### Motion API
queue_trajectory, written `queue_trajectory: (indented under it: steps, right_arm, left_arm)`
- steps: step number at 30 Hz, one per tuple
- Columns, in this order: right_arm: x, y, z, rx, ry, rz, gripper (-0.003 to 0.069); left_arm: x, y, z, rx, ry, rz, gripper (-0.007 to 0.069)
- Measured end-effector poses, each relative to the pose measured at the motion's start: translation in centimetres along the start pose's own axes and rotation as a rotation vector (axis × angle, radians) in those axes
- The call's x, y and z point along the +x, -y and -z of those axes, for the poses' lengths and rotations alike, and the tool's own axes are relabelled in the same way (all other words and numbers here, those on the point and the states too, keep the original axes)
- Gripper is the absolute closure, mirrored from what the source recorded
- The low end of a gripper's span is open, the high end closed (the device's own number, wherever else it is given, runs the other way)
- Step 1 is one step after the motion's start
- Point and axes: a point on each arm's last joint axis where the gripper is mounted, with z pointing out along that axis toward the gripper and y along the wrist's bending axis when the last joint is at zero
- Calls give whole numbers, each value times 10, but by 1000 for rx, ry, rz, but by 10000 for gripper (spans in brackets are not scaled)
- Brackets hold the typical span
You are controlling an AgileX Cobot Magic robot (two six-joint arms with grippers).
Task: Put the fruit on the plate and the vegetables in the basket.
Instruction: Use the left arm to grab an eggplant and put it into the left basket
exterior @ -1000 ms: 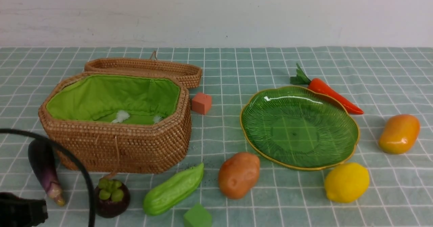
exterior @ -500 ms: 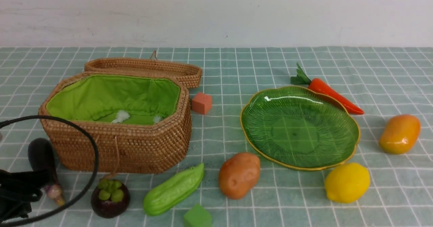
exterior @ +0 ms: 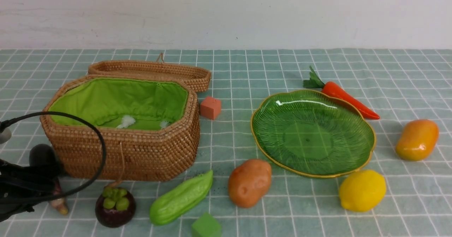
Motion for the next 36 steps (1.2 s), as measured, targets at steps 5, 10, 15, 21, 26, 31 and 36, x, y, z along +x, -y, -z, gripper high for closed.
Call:
queue_trajectory:
  steps: [5,10,15,21,26,31,36]
  right_arm:
    - [0,0,0,-3,1,-2,588]
    - [0,-1,0,-6,-1,-3,585]
    - [2,-1,0,-12,-17,-4,582]
    - [4,-3,0,-31,-49,-9,580]
    - [6,-6,0,-68,-62,-26,575]
    - [7,-9,1,-96,-76,-38,574]
    - [7,-11,1,-115,-77,-48,571]
  left_arm:
    - [-3,1,-17,6,26,-36,113]
    - [-5,3,-35,23,52,-55,80]
    - [-1,1,-50,14,27,-65,120]
    - [1,1,-61,14,20,-74,211]
    - [-2,1,-66,19,32,-74,302]
    - [-2,1,-69,22,36,-72,339]
    - [-2,0,-65,12,21,-63,343]
